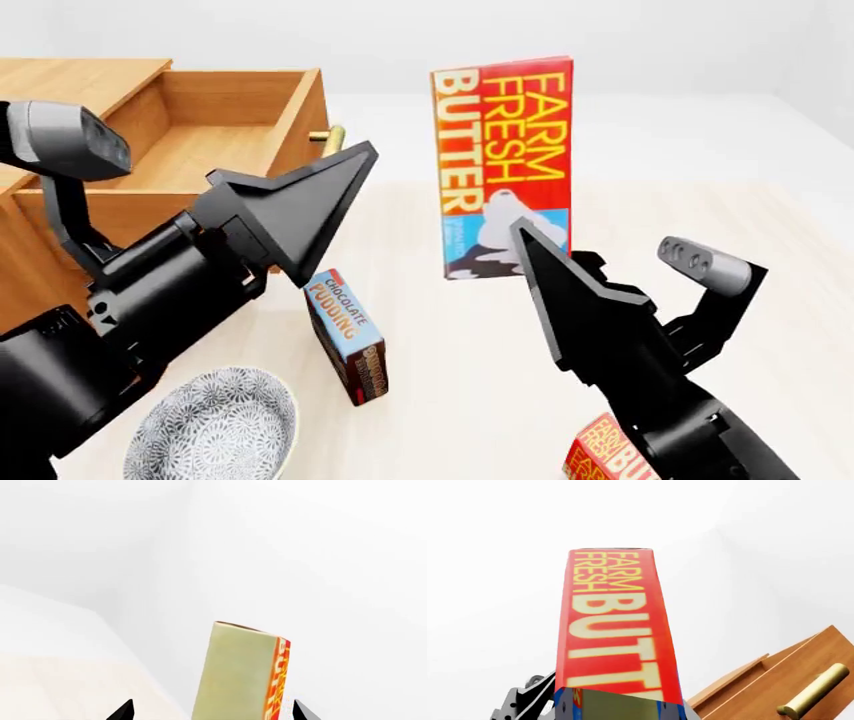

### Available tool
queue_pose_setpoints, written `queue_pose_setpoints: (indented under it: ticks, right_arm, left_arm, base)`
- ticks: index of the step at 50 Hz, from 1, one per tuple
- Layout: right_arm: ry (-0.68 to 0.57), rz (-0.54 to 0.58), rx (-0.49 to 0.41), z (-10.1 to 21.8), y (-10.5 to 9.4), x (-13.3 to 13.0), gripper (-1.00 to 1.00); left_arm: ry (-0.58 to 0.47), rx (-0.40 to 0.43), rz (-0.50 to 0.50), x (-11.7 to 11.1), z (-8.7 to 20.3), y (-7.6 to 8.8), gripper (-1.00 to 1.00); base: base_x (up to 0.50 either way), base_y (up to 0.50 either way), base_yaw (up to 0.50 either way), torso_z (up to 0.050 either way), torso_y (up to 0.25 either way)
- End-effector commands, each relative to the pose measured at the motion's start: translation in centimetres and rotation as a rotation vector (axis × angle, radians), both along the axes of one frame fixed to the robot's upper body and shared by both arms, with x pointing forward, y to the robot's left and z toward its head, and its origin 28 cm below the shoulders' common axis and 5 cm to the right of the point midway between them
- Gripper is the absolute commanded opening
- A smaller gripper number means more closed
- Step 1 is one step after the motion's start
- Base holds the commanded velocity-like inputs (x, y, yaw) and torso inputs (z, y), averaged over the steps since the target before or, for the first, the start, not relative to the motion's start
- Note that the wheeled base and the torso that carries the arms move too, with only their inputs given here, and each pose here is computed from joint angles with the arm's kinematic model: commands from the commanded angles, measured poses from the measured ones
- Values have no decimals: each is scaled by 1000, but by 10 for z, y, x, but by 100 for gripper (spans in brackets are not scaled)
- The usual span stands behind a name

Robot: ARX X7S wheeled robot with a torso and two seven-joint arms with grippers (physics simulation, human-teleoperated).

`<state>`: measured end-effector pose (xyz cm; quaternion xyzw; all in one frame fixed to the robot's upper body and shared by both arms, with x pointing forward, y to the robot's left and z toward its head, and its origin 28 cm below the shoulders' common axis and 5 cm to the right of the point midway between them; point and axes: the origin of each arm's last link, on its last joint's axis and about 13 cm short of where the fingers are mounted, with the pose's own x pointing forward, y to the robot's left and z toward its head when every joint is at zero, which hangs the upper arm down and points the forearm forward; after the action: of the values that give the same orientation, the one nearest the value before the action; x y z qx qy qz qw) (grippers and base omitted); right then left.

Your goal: Put the butter at the front in the top drawer of the cabinet and close it.

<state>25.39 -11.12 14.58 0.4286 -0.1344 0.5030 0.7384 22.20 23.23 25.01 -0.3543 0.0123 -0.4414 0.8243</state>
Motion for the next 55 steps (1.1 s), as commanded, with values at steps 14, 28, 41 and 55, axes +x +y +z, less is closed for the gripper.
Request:
queue_pose_setpoints:
  ticks: [14,28,41,55]
  right_arm:
    - [-36,35,28,6,1,0,-100]
    - [-37,43,23,7,2,-1,-100]
    - [-38,51,20,7,3,-1,-100]
    - [-37,60,18,6,1,-4,-100]
  left_arm:
    - [-3,-18,-59,8,1,-5,100]
    - [-6,-9,-80,11,3,-10,100]
    - [-2,-2,-100,14,1,-13,100]
    - [-2,-3,-118,17,2,-16,100]
  base:
    - [0,0,0,1,1]
    - [0,0,0,0,1]
    - [0,0,0,1,1]
    - [0,0,0,0,1]
